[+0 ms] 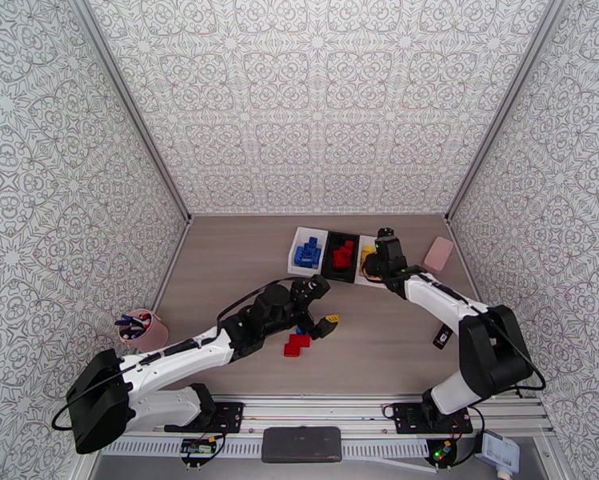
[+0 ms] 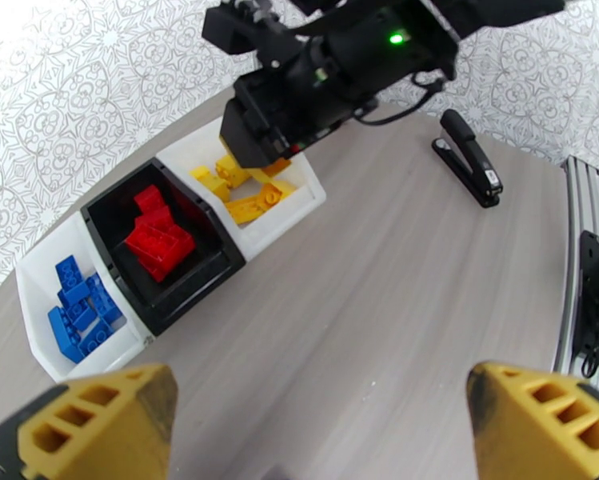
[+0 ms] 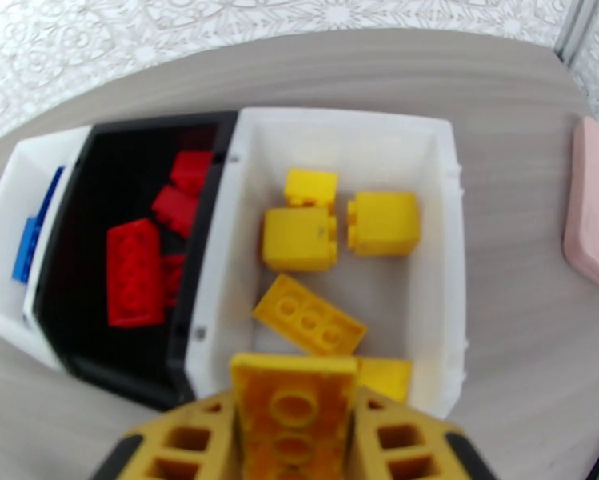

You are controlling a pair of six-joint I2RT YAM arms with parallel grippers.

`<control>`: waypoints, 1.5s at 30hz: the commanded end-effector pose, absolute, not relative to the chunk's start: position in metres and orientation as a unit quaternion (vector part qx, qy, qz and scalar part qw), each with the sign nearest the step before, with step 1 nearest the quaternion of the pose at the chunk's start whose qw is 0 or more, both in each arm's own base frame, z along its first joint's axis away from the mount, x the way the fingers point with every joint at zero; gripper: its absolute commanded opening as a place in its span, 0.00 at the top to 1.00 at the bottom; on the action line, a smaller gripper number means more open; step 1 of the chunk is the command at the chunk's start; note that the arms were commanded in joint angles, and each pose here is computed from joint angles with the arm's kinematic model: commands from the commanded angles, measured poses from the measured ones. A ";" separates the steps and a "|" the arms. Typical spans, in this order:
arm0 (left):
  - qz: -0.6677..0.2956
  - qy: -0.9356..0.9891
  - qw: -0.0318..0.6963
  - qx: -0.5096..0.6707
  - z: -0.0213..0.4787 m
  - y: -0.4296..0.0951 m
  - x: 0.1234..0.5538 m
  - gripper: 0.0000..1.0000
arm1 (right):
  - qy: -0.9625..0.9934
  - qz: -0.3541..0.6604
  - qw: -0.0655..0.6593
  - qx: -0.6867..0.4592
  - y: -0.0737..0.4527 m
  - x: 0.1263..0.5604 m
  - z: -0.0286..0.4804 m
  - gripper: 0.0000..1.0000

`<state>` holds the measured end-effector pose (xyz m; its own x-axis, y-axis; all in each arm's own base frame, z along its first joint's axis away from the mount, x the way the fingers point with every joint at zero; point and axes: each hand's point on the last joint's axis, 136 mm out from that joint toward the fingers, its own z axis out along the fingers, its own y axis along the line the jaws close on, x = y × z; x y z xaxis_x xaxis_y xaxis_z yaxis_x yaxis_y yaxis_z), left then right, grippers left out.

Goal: Sort the legos into containers by color

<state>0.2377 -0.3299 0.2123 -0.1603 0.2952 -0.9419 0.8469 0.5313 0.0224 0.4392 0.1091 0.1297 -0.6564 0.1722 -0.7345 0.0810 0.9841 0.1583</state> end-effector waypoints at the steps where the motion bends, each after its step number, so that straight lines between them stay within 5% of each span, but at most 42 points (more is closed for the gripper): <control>1: -0.274 0.703 0.523 0.396 0.227 -0.335 0.241 0.00 | 0.893 0.081 0.437 0.067 0.116 0.467 0.146 0.68; 10: -0.267 0.705 0.521 0.401 0.225 -0.333 0.241 0.00 | 0.890 0.072 0.445 0.068 0.105 0.475 0.149 0.46; 21: -0.177 0.811 0.468 0.302 0.200 -0.300 0.272 0.00 | 0.855 0.138 0.496 -0.058 0.123 0.406 0.213 0.08; 32: -0.096 0.941 0.317 0.069 0.145 -0.252 0.289 0.00 | 0.809 0.214 0.481 -0.264 0.152 0.290 0.246 0.01; 45: -0.032 0.986 0.163 0.027 0.081 -0.259 0.270 0.02 | 0.752 0.256 0.427 -0.432 0.196 0.222 0.242 0.01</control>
<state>0.2842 -0.2611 0.0879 -0.9102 0.0769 -0.4069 0.1086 0.9925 -0.0554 0.2376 0.1878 0.2413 -0.3049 -0.3836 -0.8717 -0.8185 0.5736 0.0339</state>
